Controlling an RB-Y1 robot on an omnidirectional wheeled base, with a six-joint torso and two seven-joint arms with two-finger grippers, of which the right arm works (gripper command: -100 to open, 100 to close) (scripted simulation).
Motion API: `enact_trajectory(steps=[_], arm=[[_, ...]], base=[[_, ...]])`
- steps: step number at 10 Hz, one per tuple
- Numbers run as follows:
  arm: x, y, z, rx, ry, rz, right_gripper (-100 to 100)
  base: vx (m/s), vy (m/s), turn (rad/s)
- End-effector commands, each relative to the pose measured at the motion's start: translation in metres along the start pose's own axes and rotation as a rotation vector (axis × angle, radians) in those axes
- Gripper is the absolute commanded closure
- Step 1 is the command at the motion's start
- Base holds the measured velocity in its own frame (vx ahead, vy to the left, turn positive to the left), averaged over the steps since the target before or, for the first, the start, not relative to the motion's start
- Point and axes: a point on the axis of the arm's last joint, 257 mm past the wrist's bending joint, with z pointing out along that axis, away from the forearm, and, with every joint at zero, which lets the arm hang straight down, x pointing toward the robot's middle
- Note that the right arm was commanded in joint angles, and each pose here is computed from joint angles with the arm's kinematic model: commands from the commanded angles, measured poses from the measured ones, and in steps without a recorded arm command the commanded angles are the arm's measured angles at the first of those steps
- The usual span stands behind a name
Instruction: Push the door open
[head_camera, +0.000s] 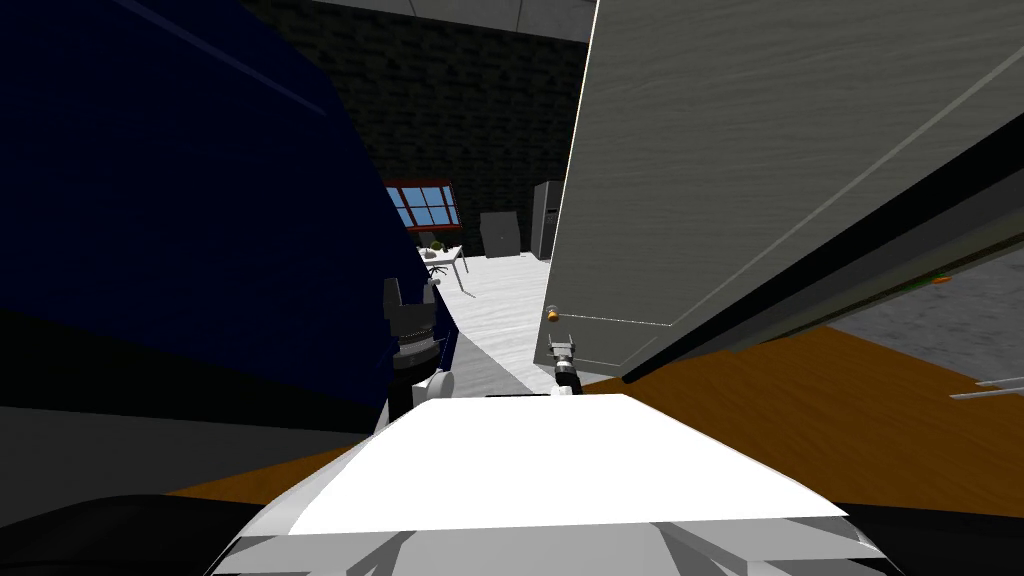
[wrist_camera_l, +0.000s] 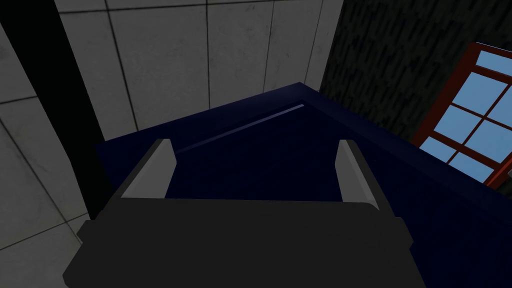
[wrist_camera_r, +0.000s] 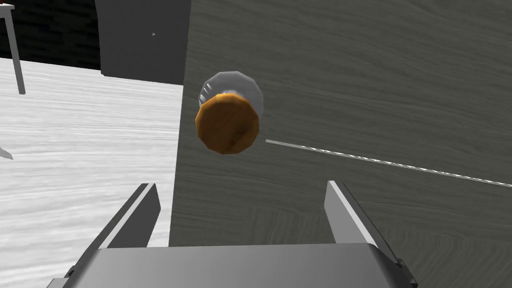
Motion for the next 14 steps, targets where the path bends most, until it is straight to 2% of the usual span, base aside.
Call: enact_trajectory(steps=[1, 5, 6, 7, 10, 12, 14], arm=[[0.002, -0.007, 0.0004, 0.002, -0.006, 0.071, -100], [0.005, -0.023, 0.0007, 0.005, -0.018, 0.201, -100], [0.004, -0.021, 0.0005, 0.005, -0.016, 0.177, -100], [0.001, -0.008, 0.0034, 0.003, -0.011, 0.157, -100], [-0.002, 0.008, 0.0074, -0.003, -0.006, 0.131, -100], [-0.002, 0.009, 0.0084, -0.007, -0.007, 0.135, -100], [0.0, 0.0, 0.0076, -0.012, -0.012, 0.161, -100]], base=[[-0.068, -0.02, 0.023], [-0.051, -0.014, 0.015], [-0.022, -0.005, 0.004], [0.069, -0.012, 0.012], [0.17, -0.025, 0.021], [0.212, -0.034, 0.024], [0.211, -0.02, 0.009]])
